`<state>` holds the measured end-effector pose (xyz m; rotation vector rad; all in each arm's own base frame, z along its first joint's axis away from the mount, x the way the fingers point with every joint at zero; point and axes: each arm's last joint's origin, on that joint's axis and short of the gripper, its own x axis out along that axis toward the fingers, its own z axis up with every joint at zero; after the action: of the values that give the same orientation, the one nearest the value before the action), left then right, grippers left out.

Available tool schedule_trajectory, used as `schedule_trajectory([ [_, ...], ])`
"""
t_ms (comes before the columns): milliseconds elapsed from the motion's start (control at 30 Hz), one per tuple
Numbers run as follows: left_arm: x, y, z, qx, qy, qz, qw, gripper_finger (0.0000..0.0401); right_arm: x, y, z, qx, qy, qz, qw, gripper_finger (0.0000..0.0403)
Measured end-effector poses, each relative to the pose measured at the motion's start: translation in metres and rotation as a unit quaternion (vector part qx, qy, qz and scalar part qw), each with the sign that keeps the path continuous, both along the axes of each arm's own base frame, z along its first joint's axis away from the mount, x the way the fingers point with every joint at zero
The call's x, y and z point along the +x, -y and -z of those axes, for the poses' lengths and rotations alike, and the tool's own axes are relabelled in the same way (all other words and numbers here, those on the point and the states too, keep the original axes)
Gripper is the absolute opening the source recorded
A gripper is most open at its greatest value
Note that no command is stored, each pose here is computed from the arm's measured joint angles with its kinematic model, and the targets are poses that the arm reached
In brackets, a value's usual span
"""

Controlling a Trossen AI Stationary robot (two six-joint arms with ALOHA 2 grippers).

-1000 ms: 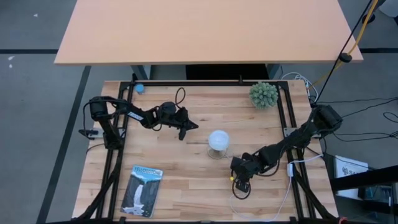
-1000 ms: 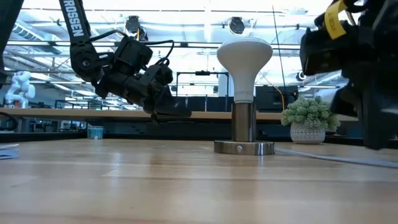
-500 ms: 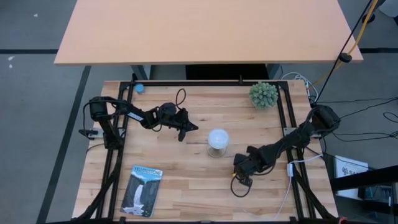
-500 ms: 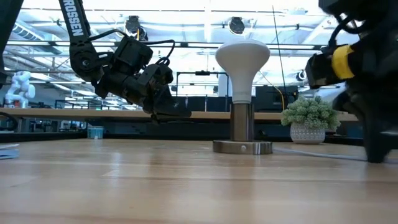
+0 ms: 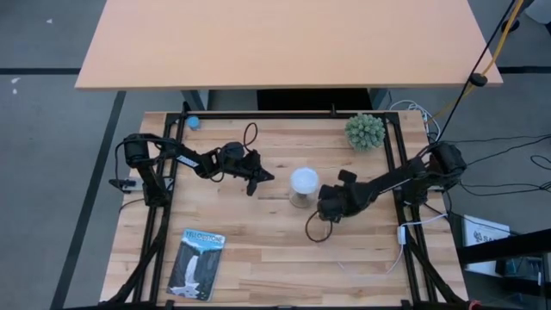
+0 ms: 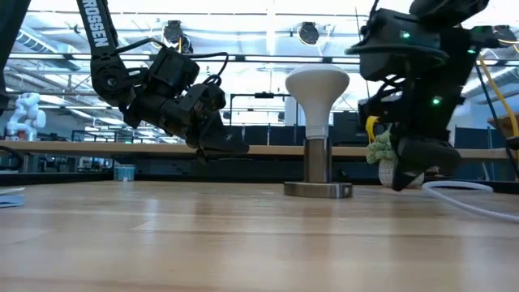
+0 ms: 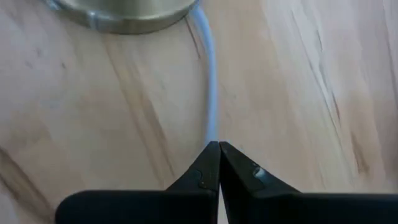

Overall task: Screw lightbulb
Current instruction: Insert the lightbulb into the lamp

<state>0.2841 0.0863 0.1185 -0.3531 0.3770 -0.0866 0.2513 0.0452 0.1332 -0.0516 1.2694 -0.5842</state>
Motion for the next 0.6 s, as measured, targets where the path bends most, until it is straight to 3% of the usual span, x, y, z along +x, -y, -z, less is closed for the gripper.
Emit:
schedule_trajectory([
  [400,0.001,0.005,0.002,-0.004,-0.01,0.01,1.0,0.0,-0.007,-0.002,-0.058,0.083,0.142,-0.058,0.985,0.0],
  [500,0.003,0.01,0.0,0.0,0.0,0.019,1.0,0.0,-0.019,-0.005,-0.064,0.097,0.215,-0.076,0.969,0.0],
  [600,0.004,0.014,0.0,0.0,0.0,0.026,1.0,0.0,-0.041,-0.002,-0.052,0.125,0.305,-0.088,0.94,0.0],
])
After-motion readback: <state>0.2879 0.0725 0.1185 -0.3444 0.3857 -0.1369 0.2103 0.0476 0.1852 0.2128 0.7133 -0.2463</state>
